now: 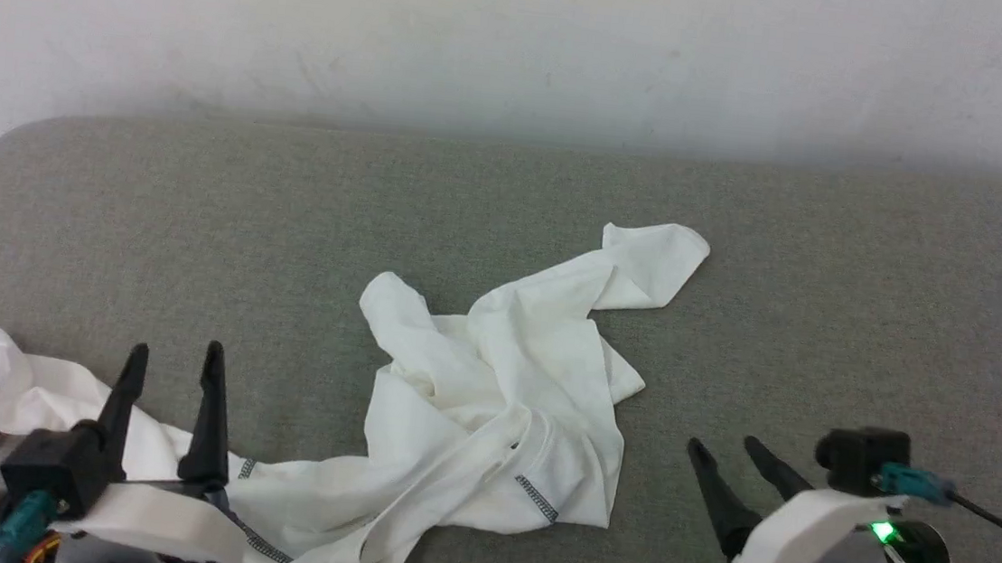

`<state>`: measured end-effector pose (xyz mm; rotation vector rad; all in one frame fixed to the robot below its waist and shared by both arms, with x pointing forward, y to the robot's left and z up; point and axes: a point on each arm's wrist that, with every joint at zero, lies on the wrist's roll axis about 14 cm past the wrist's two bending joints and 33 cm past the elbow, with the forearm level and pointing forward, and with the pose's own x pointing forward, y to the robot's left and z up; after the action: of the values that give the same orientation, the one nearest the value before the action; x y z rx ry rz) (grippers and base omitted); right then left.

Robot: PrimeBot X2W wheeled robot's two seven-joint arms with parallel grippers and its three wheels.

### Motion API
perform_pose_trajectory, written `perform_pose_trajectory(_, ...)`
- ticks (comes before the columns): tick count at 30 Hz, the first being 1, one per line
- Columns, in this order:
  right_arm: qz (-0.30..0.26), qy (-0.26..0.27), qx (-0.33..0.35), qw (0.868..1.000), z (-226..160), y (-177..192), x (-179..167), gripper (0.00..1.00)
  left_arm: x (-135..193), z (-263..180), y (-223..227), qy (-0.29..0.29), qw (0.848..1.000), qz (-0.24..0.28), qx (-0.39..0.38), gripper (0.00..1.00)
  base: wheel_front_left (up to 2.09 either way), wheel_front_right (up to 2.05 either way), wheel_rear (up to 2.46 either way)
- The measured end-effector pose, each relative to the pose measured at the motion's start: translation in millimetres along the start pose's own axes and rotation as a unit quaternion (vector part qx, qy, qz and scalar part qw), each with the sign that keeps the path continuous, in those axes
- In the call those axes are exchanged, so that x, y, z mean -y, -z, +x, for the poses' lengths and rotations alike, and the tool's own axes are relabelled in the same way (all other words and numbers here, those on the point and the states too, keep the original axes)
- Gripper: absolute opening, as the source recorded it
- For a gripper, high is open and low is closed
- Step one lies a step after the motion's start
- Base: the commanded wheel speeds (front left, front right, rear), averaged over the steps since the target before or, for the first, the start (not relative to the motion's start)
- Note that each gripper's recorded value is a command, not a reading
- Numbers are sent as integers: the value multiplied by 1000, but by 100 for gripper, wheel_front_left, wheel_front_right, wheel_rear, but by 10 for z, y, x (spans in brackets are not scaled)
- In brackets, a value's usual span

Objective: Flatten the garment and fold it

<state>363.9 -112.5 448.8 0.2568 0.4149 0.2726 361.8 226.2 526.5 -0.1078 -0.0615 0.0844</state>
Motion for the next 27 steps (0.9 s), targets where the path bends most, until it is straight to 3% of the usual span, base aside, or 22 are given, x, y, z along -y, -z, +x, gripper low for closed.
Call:
perform_pose_trajectory(6,-34,-55,-94,993,329,235,-284,100,141,-162,77,1,1000,-15,-5,100,0,0,0)
perform_pose_trajectory(13,-67,-81,-207,973,629,603,-392,100,163,-175,180,0,1000,-23,-16,100,0,0,0)
perform_pose_trajectory(14,-76,-86,-226,967,649,658,-401,49,149,-161,184,-4,1000,-22,-16,100,0,0,0)
perform_pose_trajectory(15,-84,-90,-238,963,674,675,-417,18,143,-154,193,-4,1000,-23,-17,100,0,0,0)
perform_pose_trajectory(16,-83,-94,-245,961,699,676,-428,0,131,-149,209,-7,1000,-23,-18,100,0,0,0)
perform_pose_trajectory(18,-79,-99,-249,960,734,653,-428,0,124,-144,241,-9,999,-24,-22,100,0,0,0)
perform_pose_trajectory(22,-62,-96,-203,973,765,472,-345,0,141,-112,252,-7,999,-29,-21,100,0,0,0)
perform_pose_trajectory(27,-48,-24,-93,994,693,-174,311,0,220,-62,255,8,999,-30,-19,100,0,0,0)
